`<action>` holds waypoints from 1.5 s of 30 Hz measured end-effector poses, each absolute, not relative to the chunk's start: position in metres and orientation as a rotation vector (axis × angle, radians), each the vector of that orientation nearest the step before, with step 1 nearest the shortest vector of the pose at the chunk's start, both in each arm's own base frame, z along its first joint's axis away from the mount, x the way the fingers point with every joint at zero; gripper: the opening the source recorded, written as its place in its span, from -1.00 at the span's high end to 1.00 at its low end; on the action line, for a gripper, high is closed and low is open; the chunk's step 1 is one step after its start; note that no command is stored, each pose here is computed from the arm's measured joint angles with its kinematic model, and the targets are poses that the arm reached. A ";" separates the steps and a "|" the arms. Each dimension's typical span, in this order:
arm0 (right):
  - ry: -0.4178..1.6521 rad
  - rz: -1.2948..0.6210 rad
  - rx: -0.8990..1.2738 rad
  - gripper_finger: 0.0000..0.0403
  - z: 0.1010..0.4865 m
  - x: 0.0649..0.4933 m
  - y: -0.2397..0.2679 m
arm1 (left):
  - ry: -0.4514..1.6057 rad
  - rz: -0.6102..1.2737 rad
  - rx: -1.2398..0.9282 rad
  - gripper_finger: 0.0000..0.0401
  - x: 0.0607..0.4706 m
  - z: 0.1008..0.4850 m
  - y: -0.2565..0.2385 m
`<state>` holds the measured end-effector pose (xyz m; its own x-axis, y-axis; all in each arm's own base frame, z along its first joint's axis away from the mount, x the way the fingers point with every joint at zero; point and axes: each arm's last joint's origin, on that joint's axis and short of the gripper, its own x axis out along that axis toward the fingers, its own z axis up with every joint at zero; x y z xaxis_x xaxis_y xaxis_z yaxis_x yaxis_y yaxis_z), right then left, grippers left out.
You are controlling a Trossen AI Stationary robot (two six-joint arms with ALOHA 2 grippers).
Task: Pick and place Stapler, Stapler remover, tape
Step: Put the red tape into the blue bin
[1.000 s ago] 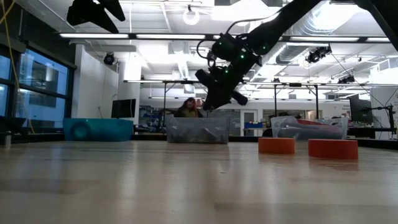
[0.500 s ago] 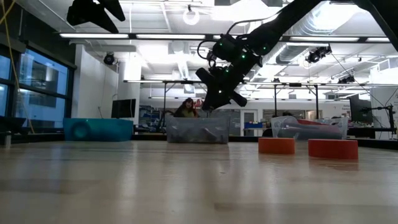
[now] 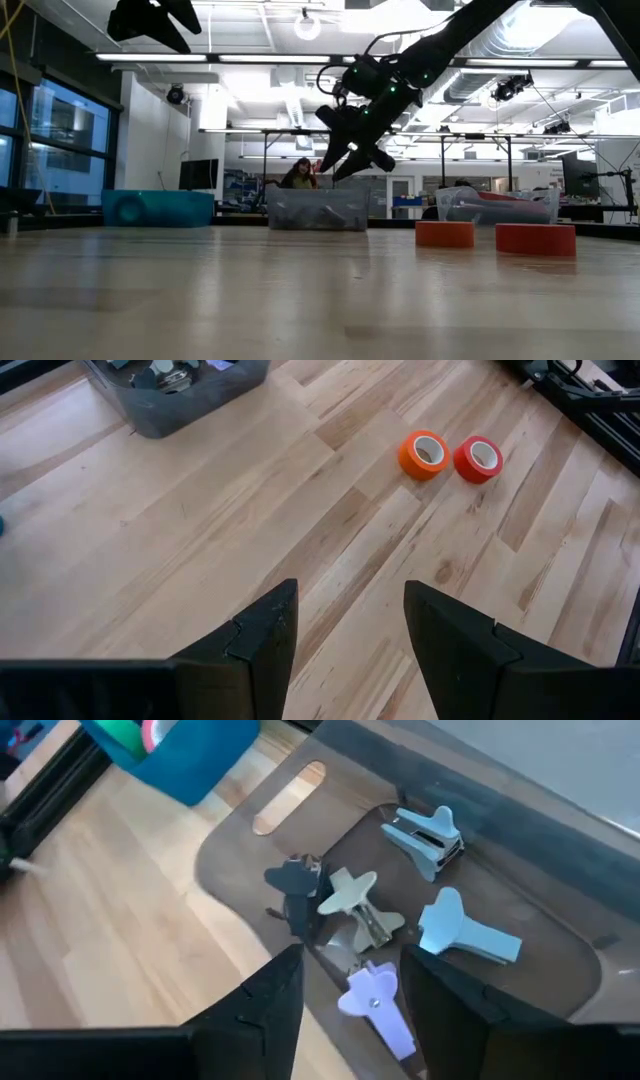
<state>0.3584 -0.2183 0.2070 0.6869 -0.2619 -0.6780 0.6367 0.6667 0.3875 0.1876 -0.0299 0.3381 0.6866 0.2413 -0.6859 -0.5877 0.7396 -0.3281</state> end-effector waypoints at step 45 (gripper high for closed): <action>1.033 -0.389 0.361 0.22 0.343 0.242 -0.027 | 0.560 0.504 -0.578 0.09 0.193 0.344 -0.030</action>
